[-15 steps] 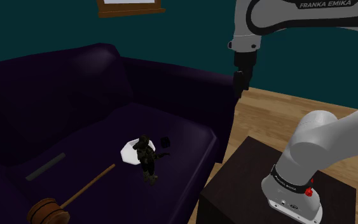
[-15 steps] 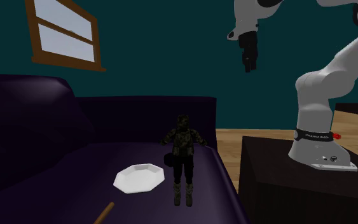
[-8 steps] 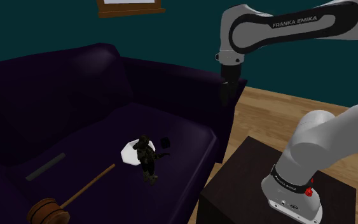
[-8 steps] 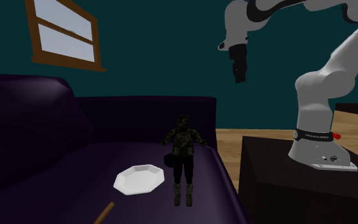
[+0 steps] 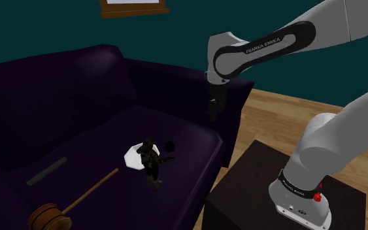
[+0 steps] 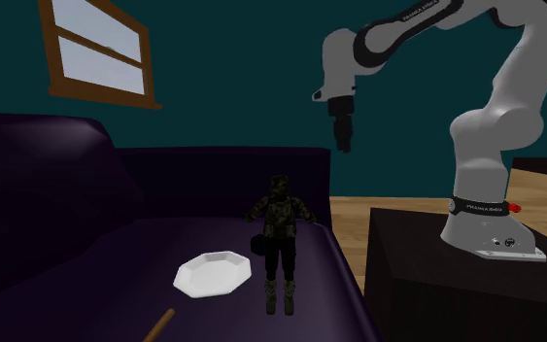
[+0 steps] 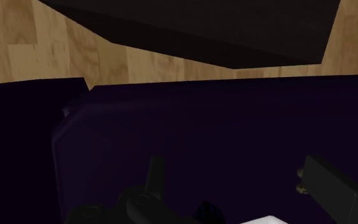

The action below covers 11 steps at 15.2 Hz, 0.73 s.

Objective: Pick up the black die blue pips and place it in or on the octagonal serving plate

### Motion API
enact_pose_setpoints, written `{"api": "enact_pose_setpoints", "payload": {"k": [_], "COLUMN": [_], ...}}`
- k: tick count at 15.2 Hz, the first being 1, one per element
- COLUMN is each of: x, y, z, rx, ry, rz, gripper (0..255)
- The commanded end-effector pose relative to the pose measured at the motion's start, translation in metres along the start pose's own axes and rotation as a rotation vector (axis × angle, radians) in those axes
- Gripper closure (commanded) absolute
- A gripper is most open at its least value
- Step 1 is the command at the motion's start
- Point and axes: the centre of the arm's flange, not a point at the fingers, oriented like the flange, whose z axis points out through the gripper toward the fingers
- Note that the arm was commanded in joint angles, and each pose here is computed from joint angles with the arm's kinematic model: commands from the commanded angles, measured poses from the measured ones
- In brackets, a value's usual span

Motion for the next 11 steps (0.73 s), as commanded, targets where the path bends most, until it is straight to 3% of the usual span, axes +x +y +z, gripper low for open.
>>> {"api": "enact_pose_setpoints", "payload": {"k": [1,11], "x": [0.018,0.112], "y": [-0.004,-0.017], "z": [0.019,0.105], "rx": [-0.003,-0.019], "ry": [0.010,0.047], "rz": [-0.013,-0.074], "gripper": [0,0]}}
